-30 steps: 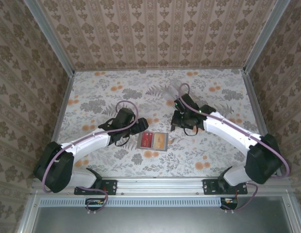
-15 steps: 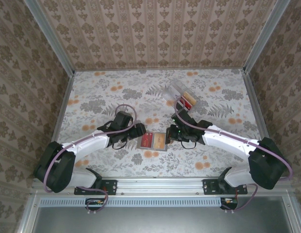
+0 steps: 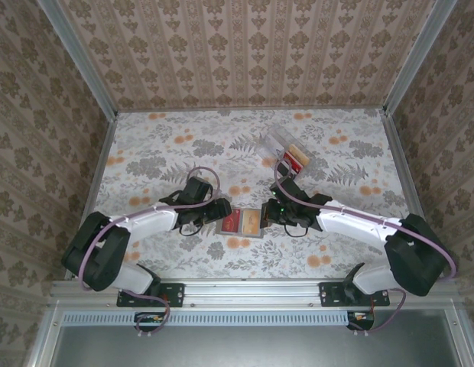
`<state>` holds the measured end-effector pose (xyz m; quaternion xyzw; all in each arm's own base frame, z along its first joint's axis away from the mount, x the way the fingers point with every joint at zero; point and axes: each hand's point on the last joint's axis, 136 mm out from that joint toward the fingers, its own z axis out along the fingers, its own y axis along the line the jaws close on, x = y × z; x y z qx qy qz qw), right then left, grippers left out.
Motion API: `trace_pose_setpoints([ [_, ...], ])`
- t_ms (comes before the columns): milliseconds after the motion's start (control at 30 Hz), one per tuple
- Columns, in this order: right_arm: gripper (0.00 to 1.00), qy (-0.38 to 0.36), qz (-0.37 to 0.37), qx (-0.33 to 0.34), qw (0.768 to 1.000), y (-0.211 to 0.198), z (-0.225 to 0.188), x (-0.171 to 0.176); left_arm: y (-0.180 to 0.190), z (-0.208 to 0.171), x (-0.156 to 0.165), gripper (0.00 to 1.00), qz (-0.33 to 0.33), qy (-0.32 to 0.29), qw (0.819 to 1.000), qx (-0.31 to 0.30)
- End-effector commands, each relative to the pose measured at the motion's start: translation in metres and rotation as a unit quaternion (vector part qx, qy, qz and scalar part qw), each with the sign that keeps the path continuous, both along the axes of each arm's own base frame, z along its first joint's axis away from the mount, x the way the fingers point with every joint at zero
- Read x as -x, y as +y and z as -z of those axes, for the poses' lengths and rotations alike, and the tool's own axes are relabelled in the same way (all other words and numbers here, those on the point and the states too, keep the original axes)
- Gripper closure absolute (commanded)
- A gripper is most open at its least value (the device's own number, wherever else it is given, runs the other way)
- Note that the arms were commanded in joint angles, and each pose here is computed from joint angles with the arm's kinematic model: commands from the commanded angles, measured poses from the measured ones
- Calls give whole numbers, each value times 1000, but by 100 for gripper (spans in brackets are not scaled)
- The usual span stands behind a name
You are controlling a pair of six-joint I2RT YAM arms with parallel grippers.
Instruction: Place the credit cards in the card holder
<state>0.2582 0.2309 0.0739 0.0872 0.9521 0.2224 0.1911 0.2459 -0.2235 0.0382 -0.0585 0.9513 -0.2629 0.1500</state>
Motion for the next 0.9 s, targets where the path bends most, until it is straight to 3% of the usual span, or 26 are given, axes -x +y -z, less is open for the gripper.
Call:
trace_pose_setpoints([
  [0,100,21,8,6,1000,-1,18,3,-3,6,2,28,11,6,1000,4],
  [300,100,29,8,3,1000,0,28,5,-7,15,5,34,19,16,1000,-1],
  [667,100,-20,-15,-84,996,30,-24,-9,-17,17,7,48,25,18,999,10],
  [867,100,-25,-24,-112,993,42,-34,-13,-27,12,5,50,11,15,999,38],
])
